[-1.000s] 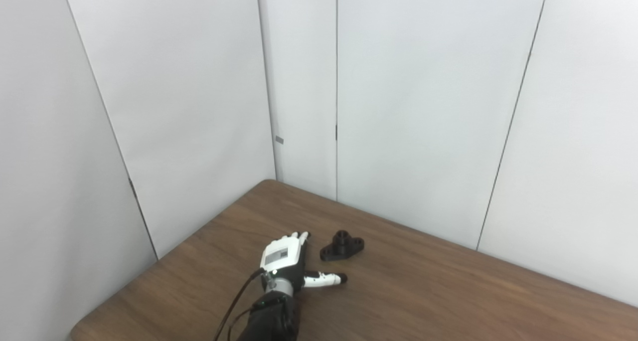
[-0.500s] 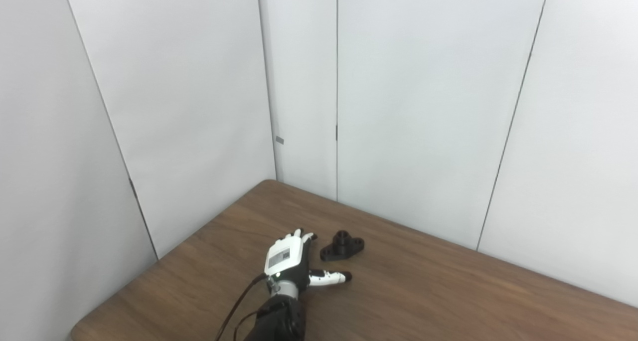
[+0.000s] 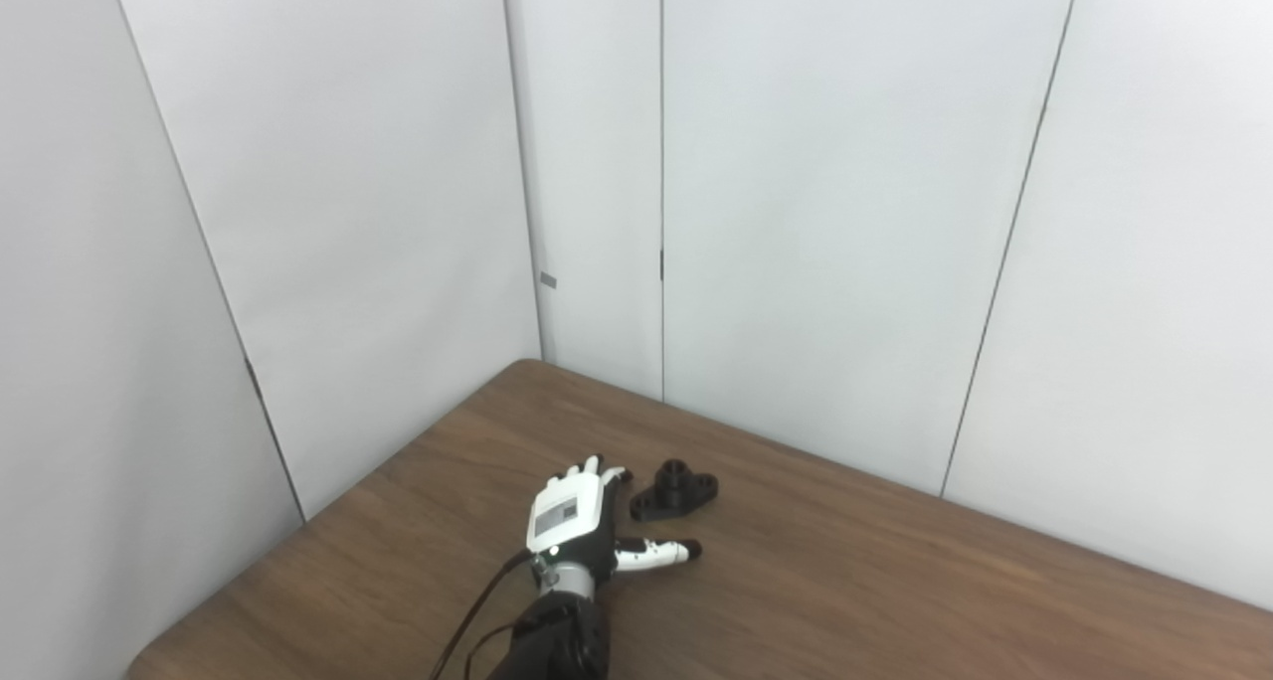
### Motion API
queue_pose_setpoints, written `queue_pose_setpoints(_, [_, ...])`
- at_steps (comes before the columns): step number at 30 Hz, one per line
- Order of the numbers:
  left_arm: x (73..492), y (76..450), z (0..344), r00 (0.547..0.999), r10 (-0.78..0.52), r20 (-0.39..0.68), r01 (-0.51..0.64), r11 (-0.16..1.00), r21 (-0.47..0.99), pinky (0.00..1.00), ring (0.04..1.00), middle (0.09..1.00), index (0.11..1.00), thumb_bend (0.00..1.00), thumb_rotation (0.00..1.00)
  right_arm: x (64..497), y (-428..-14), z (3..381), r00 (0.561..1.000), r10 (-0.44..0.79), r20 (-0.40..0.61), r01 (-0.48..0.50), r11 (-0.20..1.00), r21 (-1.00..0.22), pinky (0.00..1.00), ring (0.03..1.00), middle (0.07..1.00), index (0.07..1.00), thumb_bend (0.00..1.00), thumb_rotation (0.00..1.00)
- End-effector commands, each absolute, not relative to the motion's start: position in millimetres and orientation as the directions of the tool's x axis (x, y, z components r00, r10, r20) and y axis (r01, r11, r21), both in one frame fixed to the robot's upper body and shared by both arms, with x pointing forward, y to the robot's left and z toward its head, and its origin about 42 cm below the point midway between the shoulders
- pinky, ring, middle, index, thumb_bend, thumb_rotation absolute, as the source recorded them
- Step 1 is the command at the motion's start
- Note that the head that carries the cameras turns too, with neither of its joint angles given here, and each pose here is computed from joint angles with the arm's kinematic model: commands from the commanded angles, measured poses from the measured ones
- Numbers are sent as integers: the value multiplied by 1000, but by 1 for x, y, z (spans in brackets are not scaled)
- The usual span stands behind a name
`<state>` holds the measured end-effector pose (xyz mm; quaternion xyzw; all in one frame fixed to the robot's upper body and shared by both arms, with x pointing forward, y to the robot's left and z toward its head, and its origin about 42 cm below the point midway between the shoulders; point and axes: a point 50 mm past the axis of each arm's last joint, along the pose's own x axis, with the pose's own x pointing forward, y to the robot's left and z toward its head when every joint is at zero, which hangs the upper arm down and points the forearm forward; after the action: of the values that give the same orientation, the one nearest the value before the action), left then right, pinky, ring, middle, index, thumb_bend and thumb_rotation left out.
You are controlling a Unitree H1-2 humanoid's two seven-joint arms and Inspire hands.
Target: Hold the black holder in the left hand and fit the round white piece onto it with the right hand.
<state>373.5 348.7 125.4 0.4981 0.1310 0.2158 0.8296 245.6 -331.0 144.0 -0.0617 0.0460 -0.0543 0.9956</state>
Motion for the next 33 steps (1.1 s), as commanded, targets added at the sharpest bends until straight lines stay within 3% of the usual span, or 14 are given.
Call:
queue_pose_setpoints(1, [382,351,133,880,475,5,-231,420,878,1000,1000,1000,867,1000,471,238,-337,142,986,-131,-104,113,981,-160,559,789,911,913,520,778])
queue_pose_setpoints(18, [385,359,130,876,482,8,-237,416,878,1000,1000,1000,873,1000,459,224,-337,145,987,-135,-91,120,980,-158,505,740,885,918,529,759])
queue_pose_setpoints(24, [386,360,130,874,485,24,-243,395,886,1000,1000,1000,833,975,400,222,-337,146,985,-144,-93,127,977,-169,514,738,882,915,536,757])
queue_pose_setpoints(27, [388,360,130,867,497,15,-240,392,888,1000,1000,1000,769,898,316,221,-336,148,985,-147,-95,131,978,-162,503,739,885,916,530,751])
queue_pose_setpoints(29, [388,360,129,862,506,32,-254,377,891,1000,998,992,671,827,209,220,-337,148,985,-146,-89,129,976,-175,502,736,881,916,526,755])
queue_pose_setpoints(31, [389,358,128,854,517,57,-277,359,891,1000,987,971,528,584,91,220,-337,148,985,-149,-92,131,975,-177,500,730,874,912,536,758])
queue_pose_setpoints(33, [389,358,127,851,520,75,-291,346,892,1000,970,947,494,535,60,221,-337,149,984,-152,-97,133,975,-176,505,736,881,914,564,757])
